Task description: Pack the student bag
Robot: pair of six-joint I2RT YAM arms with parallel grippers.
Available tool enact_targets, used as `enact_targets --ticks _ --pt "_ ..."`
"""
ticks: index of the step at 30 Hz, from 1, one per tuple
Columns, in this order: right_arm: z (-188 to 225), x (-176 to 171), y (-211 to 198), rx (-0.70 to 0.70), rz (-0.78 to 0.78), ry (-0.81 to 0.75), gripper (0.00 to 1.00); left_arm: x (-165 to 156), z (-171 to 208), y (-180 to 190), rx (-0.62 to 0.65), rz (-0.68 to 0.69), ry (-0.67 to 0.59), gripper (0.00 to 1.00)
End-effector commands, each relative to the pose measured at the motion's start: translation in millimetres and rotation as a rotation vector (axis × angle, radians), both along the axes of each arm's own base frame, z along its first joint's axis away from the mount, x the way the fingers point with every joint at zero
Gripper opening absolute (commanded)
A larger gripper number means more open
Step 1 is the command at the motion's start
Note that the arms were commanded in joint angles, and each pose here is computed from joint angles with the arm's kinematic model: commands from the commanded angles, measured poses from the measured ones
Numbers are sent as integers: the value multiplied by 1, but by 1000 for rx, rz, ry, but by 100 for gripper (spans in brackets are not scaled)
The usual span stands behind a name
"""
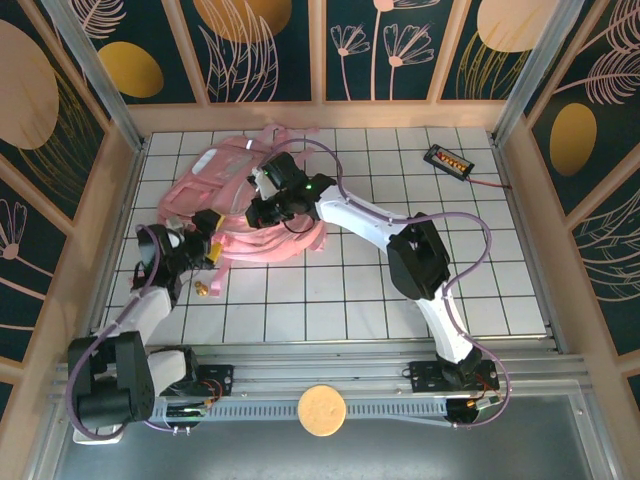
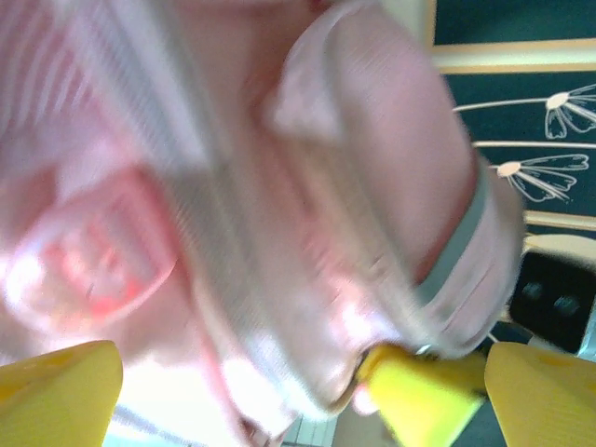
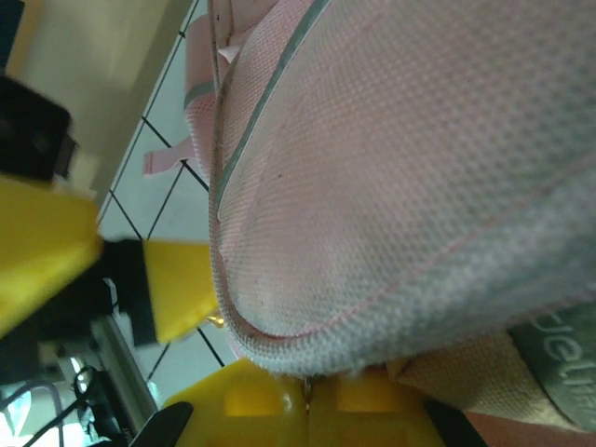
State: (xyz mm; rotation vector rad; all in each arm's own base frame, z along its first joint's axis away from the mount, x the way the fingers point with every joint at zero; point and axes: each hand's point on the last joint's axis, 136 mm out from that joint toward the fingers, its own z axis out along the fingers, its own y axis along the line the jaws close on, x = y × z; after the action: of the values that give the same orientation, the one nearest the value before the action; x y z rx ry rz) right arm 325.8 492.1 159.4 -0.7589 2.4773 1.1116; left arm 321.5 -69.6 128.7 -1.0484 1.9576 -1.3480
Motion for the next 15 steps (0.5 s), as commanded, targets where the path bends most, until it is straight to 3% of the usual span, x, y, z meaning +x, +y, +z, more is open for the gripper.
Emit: enact_targets --ticks 1,7,12,15 --pt "31 -9 19 95 49 -11 0 -6 1 -13 -72 33 -4 99" --pt "31 -18 24 91 70 -10 0 5 0 -22 -105 61 -8 80" --pt "32 -28 27 85 86 -6 0 24 -2 -21 -101 80 -19 71" --pt "32 -33 27 81 94 0 0 37 -1 -24 -97 66 -30 47"
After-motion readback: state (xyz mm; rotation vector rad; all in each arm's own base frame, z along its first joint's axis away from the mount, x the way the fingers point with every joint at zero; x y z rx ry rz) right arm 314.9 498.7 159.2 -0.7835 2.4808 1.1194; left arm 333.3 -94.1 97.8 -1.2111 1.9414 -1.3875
